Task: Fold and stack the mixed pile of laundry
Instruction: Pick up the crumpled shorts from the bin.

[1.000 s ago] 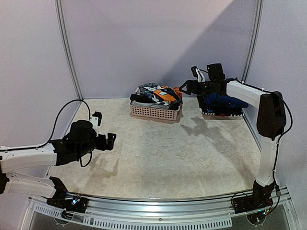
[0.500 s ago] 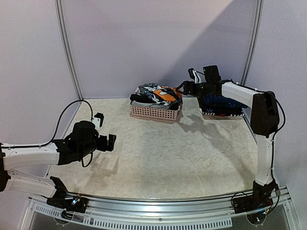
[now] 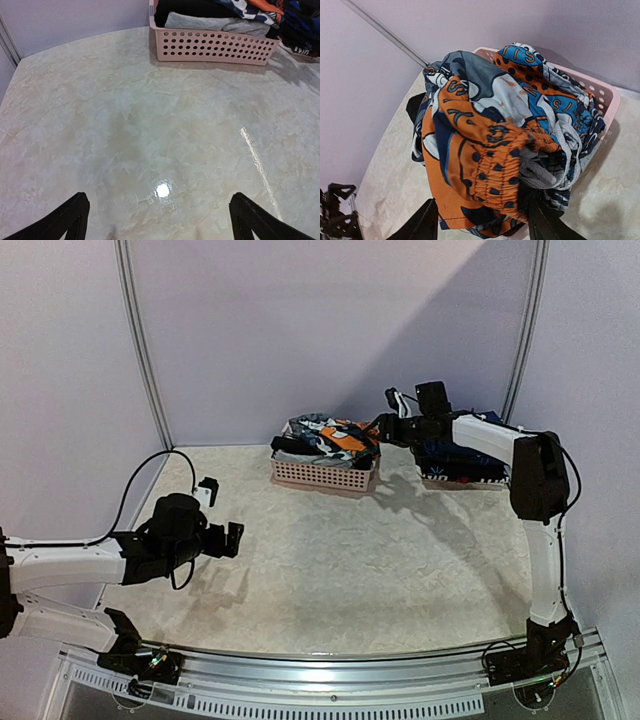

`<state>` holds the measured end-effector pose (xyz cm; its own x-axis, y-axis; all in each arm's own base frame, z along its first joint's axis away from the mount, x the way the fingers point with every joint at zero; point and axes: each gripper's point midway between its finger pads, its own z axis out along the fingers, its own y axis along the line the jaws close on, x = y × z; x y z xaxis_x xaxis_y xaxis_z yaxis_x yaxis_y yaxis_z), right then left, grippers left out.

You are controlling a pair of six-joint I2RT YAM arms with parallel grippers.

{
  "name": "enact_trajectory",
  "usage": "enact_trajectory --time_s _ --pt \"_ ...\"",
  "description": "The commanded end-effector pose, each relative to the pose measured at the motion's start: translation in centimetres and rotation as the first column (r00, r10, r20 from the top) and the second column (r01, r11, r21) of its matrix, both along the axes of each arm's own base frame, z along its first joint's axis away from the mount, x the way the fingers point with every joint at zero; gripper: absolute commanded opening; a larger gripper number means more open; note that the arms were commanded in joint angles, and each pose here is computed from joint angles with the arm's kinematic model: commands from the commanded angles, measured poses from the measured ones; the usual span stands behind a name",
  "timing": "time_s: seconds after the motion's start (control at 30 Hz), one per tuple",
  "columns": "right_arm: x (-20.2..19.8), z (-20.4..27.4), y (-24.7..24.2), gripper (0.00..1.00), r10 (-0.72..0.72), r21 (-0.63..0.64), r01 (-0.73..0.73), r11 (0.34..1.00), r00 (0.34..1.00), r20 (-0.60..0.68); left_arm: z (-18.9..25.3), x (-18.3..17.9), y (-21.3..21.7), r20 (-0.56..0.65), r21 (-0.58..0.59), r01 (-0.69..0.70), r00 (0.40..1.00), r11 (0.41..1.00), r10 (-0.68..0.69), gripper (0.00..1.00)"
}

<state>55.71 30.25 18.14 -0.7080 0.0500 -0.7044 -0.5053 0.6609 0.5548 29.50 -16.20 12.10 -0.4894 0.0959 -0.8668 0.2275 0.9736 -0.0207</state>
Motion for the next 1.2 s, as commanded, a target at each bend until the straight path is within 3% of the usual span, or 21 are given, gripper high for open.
enact_trajectory --time_s 0.0,0.63,0.87,1.17 --pt "0.0 -0.1 1.3 0.55 0.026 0.018 -0.026 1.000 1.000 -0.005 -0.3 -0.4 -0.3 0.005 -0.004 0.021 1.000 1.000 -0.021 1.00" --pt "-1.0 1.5 2.9 0.01 0.042 -0.006 -0.041 0.999 0.999 0.016 -0.3 -0.8 -0.3 0.010 -0.027 0.037 0.999 0.999 -0.036 1.00" --pt "-3.1 5.2 4.7 0.00 0.081 -0.030 -0.079 0.996 0.993 0.080 -0.2 -1.3 -0.4 0.012 -0.054 0.050 0.999 0.997 -0.049 1.00" --pt "-7.6 13.4 7.7 0.00 0.154 -0.041 -0.149 0.988 0.963 0.220 0.3 -1.8 -0.4 0.027 -0.088 0.065 0.998 0.994 -0.062 1.00"
